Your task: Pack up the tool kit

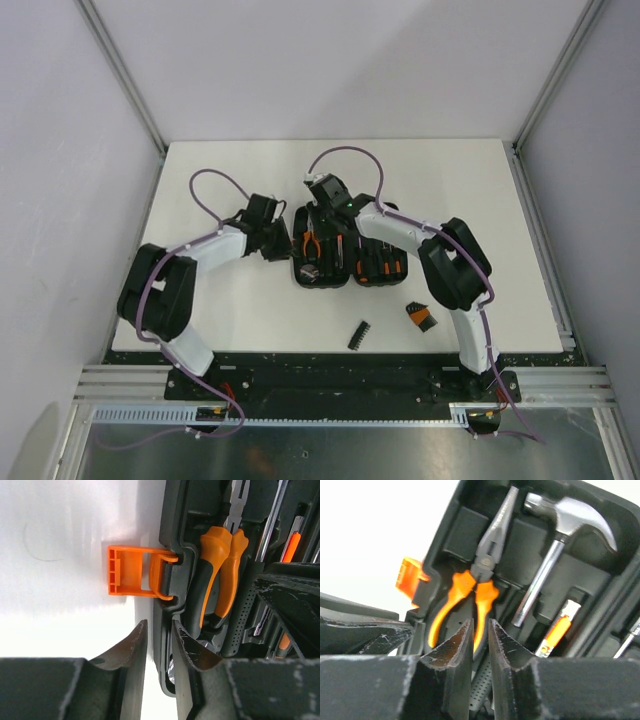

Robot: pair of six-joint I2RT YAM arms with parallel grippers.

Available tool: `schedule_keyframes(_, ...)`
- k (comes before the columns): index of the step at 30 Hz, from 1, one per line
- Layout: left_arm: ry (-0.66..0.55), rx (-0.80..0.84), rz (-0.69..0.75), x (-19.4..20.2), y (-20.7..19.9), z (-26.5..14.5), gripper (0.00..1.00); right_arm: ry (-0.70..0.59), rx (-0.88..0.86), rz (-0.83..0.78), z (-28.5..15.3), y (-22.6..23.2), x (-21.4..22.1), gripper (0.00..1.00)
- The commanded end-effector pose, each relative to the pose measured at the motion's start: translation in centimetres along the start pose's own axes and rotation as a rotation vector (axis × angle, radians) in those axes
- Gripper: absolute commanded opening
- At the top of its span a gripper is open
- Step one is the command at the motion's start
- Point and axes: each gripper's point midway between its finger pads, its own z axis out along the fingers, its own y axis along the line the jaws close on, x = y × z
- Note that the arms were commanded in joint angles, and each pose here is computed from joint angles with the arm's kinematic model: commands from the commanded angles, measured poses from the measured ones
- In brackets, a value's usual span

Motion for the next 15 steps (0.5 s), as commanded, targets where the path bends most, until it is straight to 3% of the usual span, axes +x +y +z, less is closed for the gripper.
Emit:
schedule_keyframes(1,-0.097,-0.009,-0.014,-2.1,0.1,-2.5,0.31,-0.125,-0.14,-0.071,-2.2,3.9,-3.7,0.19)
schedule_keyframes(6,-0.113,0.009,-0.034,-2.5,0.1,-3.5,0.34,-0.021,-0.188,-0.082,-0.4,5.2,-1.2,0.19)
schedule_keyframes(15,-0.063,0.008,-0.061,-0.8,0.8,-3.1,0.36,0.134,-0.117,-0.087,2.9,4.3,3.4,0.23)
